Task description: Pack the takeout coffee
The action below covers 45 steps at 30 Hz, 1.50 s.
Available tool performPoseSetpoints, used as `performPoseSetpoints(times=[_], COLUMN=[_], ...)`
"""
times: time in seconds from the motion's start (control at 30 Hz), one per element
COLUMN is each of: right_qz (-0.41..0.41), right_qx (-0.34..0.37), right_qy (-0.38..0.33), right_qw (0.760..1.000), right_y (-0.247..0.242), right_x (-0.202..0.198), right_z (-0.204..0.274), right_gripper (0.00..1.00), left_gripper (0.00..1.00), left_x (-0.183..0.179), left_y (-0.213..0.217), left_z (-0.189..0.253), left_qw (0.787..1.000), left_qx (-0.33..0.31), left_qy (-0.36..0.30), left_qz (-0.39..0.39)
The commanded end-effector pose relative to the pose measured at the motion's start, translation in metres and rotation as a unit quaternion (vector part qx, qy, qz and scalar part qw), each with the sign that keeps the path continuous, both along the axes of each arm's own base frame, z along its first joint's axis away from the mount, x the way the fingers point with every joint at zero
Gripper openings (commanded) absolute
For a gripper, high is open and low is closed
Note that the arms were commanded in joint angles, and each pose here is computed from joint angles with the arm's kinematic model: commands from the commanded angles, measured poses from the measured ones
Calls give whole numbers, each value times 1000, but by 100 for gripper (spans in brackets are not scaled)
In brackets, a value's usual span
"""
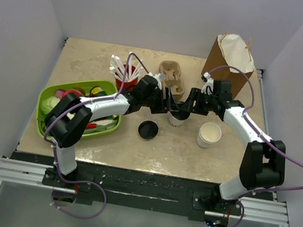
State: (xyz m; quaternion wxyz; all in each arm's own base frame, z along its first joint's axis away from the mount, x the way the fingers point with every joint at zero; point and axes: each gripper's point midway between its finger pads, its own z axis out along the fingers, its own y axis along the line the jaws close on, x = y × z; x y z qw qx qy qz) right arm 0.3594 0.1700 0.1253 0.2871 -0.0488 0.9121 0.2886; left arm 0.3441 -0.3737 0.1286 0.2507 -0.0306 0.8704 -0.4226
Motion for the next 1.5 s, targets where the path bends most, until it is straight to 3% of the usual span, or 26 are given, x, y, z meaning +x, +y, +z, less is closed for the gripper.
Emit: performPoseSetpoints(times=[0.0,0.73,1.03,1.27,1.47], right_qz=[-1,41,8,-40,-18], right_qx=[-21,-5,14,4,25], right_qy=[-29,-34,-23,-14,-20], right_qw=[999,999,1000,999,999], right_y=[-4,18,20,7,14], right_x=[6,-7,-4,-2,-6], right_z=[15,21,19,12,19], right_gripper=[62,60,59,58,59], left_gripper=[71,62,57,59,60], left_x=[5,4,2,1,1], left_y=[0,-4,-3,0,3], left_z=[17,19,15,14,18], left_qw=[1000,999,999,998,998], left_qx=[-17,-40,-47,-48,-53], left_qy=[-17,-2,4,5,-2], left_qz=[13,21,24,28,31])
